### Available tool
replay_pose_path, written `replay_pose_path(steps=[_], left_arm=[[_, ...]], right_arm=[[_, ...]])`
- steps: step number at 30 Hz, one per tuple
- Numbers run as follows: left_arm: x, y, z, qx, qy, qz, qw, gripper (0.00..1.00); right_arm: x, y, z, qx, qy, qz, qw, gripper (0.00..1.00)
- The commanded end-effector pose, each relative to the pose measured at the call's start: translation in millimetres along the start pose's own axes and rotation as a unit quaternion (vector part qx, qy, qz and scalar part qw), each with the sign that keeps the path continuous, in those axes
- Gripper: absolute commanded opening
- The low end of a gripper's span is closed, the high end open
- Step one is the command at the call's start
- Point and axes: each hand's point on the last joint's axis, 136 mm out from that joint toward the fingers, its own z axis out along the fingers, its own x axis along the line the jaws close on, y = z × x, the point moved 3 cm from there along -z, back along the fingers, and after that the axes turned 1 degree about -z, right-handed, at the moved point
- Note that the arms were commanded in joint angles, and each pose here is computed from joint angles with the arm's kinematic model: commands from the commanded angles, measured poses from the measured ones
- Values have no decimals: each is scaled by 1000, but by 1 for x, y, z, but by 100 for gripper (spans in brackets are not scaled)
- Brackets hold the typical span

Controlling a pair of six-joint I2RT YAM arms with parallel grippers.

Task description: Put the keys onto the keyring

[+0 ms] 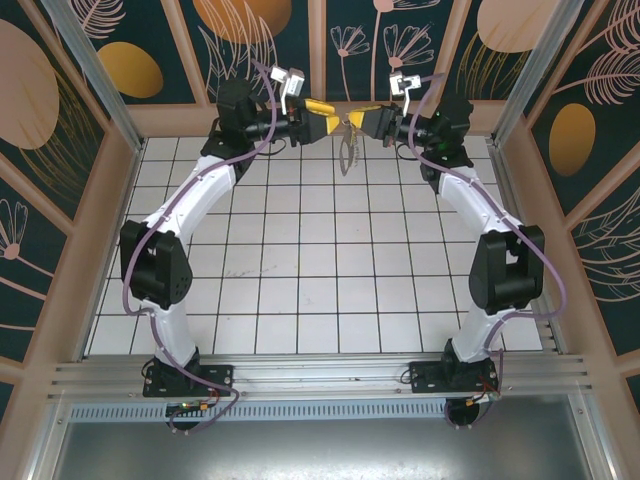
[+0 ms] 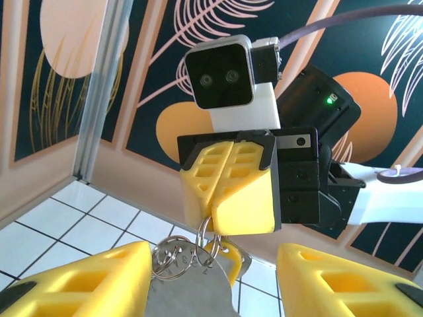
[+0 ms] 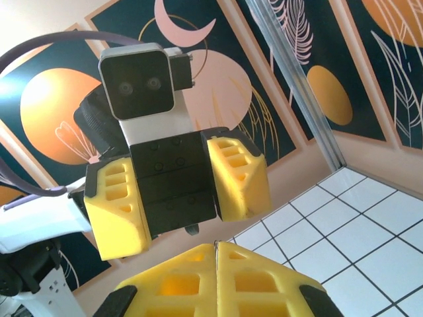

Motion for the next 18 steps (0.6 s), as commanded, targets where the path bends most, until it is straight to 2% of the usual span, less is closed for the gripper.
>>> replay_pose_path(steps=[1,18], left_arm=[[-7,6,0,9,-27,16,999,52],[-1,2,5,-1,-54,-13,998,50]], right_arm=[[14,11,1,6,28,-32,999,0],[19,9,7,4,42,-30,999,0]])
